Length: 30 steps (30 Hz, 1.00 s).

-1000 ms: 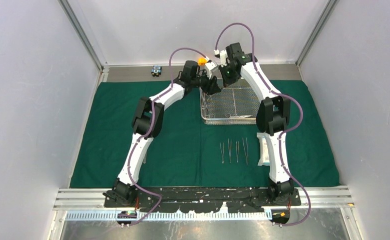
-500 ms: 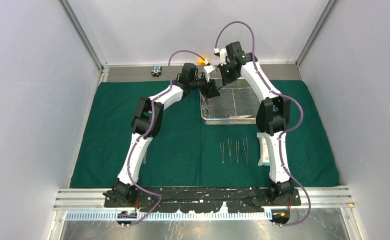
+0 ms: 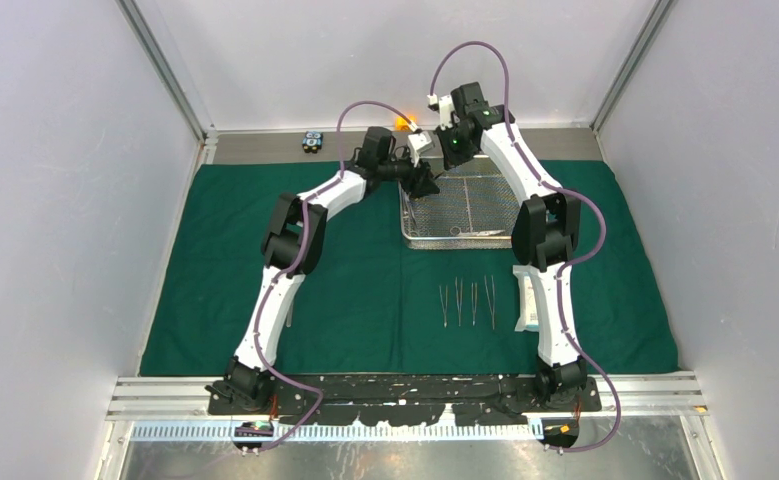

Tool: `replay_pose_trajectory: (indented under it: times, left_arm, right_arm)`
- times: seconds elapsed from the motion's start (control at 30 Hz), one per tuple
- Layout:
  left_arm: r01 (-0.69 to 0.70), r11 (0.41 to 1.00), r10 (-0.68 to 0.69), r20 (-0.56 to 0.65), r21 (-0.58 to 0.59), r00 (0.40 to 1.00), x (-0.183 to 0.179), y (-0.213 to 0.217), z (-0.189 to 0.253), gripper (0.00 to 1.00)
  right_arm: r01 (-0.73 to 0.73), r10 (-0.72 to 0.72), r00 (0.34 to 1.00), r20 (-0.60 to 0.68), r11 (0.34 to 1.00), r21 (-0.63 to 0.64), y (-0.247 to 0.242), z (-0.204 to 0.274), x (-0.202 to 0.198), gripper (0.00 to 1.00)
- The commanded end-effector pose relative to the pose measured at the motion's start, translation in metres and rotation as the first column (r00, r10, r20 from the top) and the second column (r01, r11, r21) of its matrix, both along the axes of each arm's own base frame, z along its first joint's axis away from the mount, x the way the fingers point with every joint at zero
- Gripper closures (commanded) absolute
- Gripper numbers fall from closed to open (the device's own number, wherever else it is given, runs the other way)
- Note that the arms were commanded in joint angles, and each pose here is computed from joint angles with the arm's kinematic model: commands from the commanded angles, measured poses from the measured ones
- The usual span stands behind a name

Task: Open and lay out the surgical kit
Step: Pick up the medical item from the container.

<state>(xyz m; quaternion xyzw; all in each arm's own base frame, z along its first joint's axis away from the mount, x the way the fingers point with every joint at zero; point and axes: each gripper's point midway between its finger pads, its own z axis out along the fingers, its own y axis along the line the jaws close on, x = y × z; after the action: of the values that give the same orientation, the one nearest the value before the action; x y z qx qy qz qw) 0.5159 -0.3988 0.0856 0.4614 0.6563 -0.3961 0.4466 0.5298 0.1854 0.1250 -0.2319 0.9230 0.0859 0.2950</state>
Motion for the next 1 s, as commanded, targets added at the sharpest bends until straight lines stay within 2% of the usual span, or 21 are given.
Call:
replay_pose_trajectory:
  times: [0.0,0.17,0.67,0.97]
  left_arm:
    - [-0.008,1.0,0.009,0.081,-0.006,0.997,0.013,0.001,0.021,0.45]
    - [-0.049,0.999,0.047,0.099,0.01,0.994,0.022,-0.003,0.02,0.47]
    - [-0.044,0.997,0.037,0.102,0.06,0.994,0.019,-0.011,0.013,0.7]
    - [-0.032,0.998,0.026,0.106,0.051,0.994,0.015,-0.012,0.017,0.89]
  right_arm:
    - [-0.005,0.0,0.996,0.086,0.998,0.057,0.011,0.038,0.009,1.0]
    - [-0.005,0.0,0.997,0.08,0.998,0.063,0.013,0.037,0.007,0.99]
    - [-0.007,0.002,0.997,0.079,0.998,0.069,0.013,0.039,0.007,1.0]
    - [0.001,-0.007,0.997,0.081,0.998,0.069,0.012,0.041,0.007,1.0]
